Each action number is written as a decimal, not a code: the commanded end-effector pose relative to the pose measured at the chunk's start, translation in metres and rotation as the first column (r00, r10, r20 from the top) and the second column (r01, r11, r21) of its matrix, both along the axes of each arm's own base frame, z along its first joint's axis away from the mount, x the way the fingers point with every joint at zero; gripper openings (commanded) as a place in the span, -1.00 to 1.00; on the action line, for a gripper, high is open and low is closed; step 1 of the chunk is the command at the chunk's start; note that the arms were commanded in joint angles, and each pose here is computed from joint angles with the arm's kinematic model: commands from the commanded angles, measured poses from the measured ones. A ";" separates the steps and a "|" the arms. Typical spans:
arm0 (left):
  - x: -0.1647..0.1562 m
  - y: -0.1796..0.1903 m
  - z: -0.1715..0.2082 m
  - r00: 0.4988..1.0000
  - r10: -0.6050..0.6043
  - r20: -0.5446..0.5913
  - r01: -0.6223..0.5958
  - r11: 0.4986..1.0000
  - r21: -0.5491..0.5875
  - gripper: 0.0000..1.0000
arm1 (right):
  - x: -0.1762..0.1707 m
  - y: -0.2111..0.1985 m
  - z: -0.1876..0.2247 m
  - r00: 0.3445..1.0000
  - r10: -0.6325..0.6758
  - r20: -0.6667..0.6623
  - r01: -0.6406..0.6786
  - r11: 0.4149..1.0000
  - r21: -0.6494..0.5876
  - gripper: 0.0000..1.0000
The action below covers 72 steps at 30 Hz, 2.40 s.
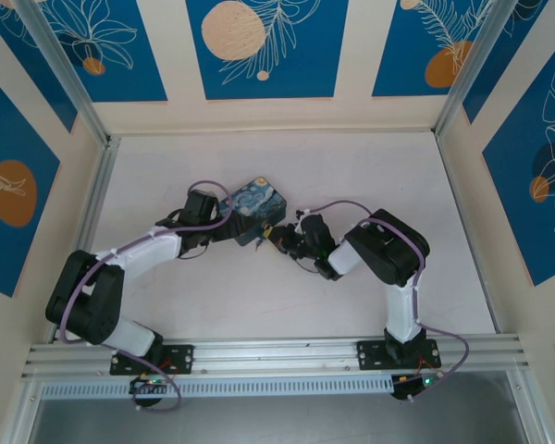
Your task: Unlock a padlock with a key
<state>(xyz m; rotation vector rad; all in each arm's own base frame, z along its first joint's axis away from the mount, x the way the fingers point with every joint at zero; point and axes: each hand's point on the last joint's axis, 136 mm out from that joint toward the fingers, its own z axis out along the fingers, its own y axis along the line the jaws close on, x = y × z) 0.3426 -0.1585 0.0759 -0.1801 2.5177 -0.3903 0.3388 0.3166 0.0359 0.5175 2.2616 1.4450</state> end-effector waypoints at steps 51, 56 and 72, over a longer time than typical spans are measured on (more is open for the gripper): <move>-0.022 -0.008 0.000 0.995 -0.027 -0.099 0.030 0.999 0.021 0.99 | 0.016 -0.060 -0.013 0.993 -0.094 -0.074 0.086 0.991 -0.104 -0.94; -0.023 -0.010 0.000 0.994 -0.030 -0.102 0.032 0.999 0.027 0.99 | 0.034 -0.048 -0.017 0.991 -0.105 -0.079 0.099 0.992 -0.080 -0.96; -0.024 -0.009 0.001 0.995 -0.028 -0.096 0.030 0.999 0.027 0.99 | 0.094 -0.124 0.040 0.957 -0.285 0.057 0.289 0.954 -0.074 -0.97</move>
